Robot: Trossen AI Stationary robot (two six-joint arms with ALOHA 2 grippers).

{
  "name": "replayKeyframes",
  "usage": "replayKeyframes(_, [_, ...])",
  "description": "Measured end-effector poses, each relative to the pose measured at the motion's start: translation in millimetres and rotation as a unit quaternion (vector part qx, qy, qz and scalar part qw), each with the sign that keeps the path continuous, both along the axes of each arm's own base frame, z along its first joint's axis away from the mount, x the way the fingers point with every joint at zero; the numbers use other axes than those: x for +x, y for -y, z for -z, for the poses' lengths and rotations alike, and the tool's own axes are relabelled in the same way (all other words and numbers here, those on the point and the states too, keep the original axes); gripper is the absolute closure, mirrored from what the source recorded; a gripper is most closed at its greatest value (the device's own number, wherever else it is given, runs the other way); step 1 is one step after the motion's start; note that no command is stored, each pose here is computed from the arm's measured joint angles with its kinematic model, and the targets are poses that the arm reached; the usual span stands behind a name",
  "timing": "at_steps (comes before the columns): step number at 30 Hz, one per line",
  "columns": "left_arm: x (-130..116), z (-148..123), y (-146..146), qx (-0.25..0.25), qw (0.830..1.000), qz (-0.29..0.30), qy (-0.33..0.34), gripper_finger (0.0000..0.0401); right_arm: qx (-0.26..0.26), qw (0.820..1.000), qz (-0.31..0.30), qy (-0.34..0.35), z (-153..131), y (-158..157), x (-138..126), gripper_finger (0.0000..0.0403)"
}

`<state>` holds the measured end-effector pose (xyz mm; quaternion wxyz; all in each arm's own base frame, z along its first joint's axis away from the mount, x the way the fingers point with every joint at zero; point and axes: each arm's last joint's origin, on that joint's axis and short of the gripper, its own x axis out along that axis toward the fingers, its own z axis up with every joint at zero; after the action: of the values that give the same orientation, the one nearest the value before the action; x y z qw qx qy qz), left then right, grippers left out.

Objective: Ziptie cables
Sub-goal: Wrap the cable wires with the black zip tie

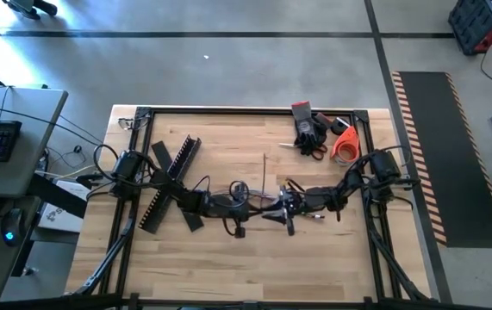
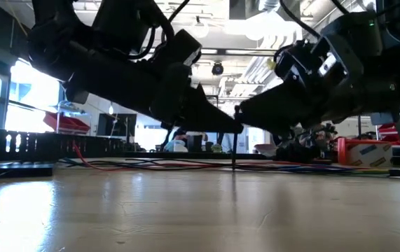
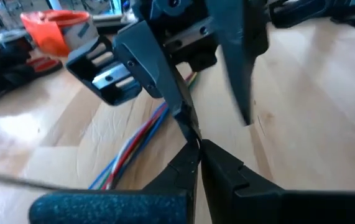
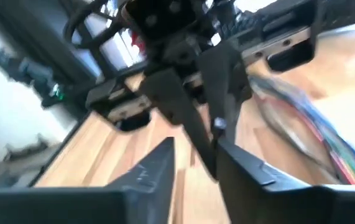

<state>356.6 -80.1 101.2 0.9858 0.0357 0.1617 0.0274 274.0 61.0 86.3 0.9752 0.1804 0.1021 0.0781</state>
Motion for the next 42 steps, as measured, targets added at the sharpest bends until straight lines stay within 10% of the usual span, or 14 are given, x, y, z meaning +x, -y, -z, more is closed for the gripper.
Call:
replayKeyframes(8, [-1,2,0,-0.007,1.000,-0.003,-0.014,0.0401,0.041,0.996,-0.074,-0.001,-2,6,1,0.0248])
replayKeyframes(24, [-1,4,0,-0.001,1.000,-0.003,-0.020,0.0401,0.062,0.997,0.014,0.040,-10,20,5,0.0396])
replayKeyframes(42, [-2,5,2,0.004,1.000,0.002,-0.024,0.0401,0.036,0.997,-0.054,0.033,-12,16,8,0.0403])
